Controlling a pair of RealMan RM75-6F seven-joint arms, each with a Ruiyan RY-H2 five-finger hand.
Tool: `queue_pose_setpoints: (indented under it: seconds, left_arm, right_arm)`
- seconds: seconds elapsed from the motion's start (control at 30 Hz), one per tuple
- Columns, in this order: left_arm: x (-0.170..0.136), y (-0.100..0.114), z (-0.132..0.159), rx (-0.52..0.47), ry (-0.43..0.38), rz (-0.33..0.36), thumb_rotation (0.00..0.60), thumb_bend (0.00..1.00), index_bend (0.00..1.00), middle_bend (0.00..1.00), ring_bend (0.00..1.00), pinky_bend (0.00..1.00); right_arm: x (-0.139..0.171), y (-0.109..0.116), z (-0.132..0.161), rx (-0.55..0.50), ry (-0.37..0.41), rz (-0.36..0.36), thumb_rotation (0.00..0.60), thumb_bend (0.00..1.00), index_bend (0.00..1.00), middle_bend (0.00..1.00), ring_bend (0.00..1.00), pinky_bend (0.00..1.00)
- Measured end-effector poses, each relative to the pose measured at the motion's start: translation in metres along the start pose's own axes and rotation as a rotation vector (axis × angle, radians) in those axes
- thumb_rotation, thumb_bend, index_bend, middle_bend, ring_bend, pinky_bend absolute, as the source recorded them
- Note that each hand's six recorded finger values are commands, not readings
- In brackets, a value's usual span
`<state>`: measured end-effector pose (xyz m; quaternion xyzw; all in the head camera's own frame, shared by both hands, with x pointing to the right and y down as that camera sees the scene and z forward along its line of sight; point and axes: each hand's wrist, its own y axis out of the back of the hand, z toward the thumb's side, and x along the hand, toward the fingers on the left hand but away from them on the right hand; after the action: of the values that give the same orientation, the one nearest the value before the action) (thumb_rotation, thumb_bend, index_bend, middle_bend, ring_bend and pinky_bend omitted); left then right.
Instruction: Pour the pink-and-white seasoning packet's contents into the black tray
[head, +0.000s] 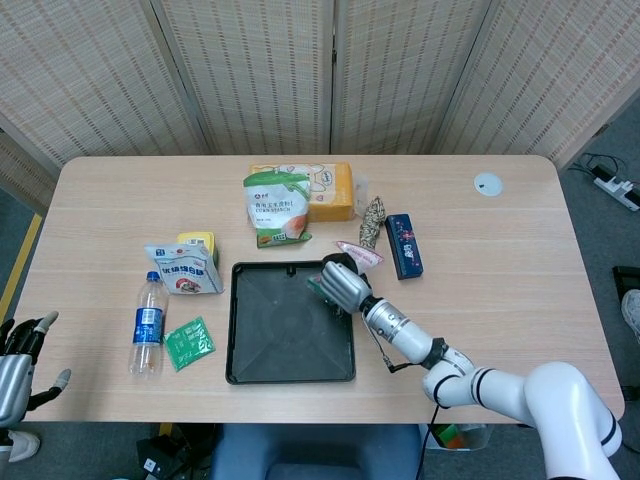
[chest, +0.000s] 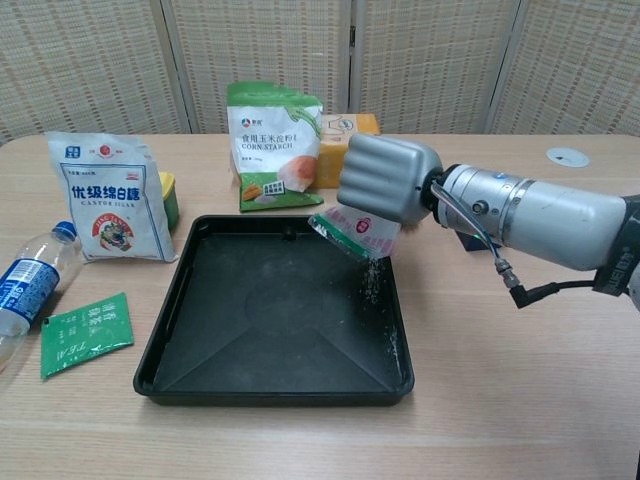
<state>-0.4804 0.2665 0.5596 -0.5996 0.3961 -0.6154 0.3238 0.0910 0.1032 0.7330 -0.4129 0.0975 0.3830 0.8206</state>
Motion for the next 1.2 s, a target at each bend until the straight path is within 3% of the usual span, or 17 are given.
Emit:
queue_pose_setpoints:
  seconds: [0.23, 0.43, 0.73, 1.2]
  left_arm:
    - [0.000, 0.000, 0.000, -0.001, 0.001, -0.001, 0.600, 0.36, 0.10, 0.18, 0.14, 0.00]
    - [0.000, 0.000, 0.001, 0.000, -0.001, -0.001, 0.600, 0.36, 0.10, 0.18, 0.13, 0.00]
    - [0.000, 0.002, 0.004, 0.002, -0.007, 0.003, 0.600, 0.36, 0.10, 0.18, 0.13, 0.00]
    - [0.000, 0.004, 0.017, 0.006, -0.037, 0.007, 0.600, 0.36, 0.10, 0.17, 0.13, 0.00]
  right_arm:
    - [0.000, 0.000, -0.003, -0.023, -0.034, 0.002, 0.600, 0.34, 0.72, 0.65, 0.97, 1.00]
    - [0.002, -0.007, -0.005, -0.186, -0.074, 0.040, 0.600, 0.34, 0.72, 0.65, 0.96, 1.00]
    - [0.013, -0.022, -0.008, -0.647, -0.146, 0.125, 0.600, 0.34, 0.72, 0.65, 0.97, 1.00]
    - [0.062, -0.059, -0.023, -1.462, -0.236, 0.200, 0.600, 0.34, 0.72, 0.65, 0.95, 1.00]
